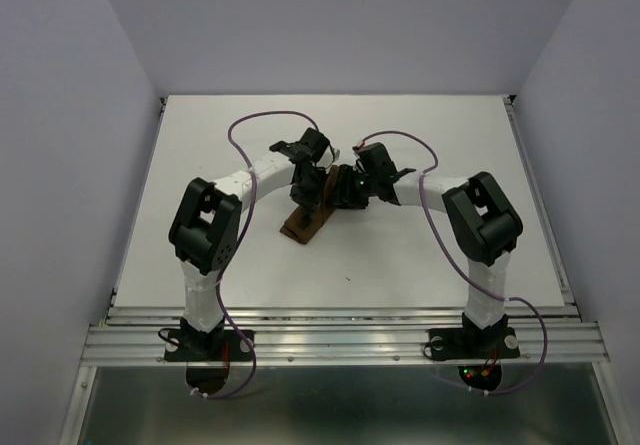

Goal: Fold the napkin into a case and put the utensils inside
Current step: Insert the fork into the folded napkin.

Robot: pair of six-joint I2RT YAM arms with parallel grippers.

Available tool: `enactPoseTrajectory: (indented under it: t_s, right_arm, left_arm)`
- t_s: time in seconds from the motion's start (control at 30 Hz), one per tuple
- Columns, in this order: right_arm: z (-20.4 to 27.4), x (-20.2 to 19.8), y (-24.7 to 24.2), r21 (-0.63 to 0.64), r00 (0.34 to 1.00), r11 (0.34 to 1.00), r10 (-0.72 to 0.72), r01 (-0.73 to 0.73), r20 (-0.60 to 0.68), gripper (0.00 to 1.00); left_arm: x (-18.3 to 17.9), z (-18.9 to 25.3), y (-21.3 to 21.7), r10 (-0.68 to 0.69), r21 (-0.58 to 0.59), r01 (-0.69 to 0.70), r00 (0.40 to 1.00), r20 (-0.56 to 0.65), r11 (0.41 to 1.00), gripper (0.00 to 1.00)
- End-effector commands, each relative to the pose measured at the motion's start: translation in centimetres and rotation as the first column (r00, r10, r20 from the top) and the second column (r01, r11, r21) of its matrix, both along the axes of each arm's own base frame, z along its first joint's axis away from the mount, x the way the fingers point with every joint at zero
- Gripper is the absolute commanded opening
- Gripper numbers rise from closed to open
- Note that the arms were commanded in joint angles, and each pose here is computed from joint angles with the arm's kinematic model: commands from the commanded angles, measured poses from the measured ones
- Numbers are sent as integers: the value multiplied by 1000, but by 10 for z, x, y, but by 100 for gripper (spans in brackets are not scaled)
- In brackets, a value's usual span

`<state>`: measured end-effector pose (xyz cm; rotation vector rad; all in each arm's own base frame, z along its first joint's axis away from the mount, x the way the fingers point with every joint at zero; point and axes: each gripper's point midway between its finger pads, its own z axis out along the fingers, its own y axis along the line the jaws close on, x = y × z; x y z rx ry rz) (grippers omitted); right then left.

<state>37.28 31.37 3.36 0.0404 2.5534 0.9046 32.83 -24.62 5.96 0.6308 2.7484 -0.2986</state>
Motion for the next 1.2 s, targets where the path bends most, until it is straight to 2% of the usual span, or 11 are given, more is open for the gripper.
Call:
enactPoseTrajectory:
  t_s: [0.0,0.07,0.2,0.3,0.37,0.43,0.63,0.87,0.97,1.1,1.17]
  right_arm:
    - [23,6,-9,-8,998,999,-32,32,52,59]
    - [39,8,-16,4,995,999,-55,54,83,65]
    - [59,-2,-27,10,989,996,-84,83,121,69]
    - [66,-15,-40,0,985,994,-108,109,132,69]
    - [59,-27,-53,-19,986,991,-128,131,111,68]
    - [68,-37,-61,-11,981,989,-145,148,126,68]
    - [60,-71,-91,-76,978,979,-182,190,101,68]
    - [48,-107,-107,-85,982,978,-186,189,45,67]
    - [40,-121,-110,-73,982,979,-189,190,16,63]
    - [41,-128,-113,-54,980,978,-200,200,11,60]
    - [43,-128,-114,-54,979,977,-204,205,18,60]
  left_arm:
    - [5,3,0,3,-22,-3,1000,18,1000,0]
    - [6,-2,0,8,-28,-8,1000,5,1000,0]
    - [9,-3,-1,19,-25,-19,1000,6,1000,0]
    - [13,0,1,40,-22,-39,999,21,999,29]
    - [14,1,3,48,-10,-47,999,24,999,39]
    - [16,-1,10,68,22,-68,997,34,997,45]
    - [12,6,17,96,27,-97,994,44,995,46]
    - [18,31,28,172,-69,-166,981,93,984,43]
    - [27,33,43,264,-136,-251,961,82,958,31]
    - [36,16,68,362,-104,-354,929,71,929,7]
    - [34,-2,78,386,-55,-384,921,55,922,0]
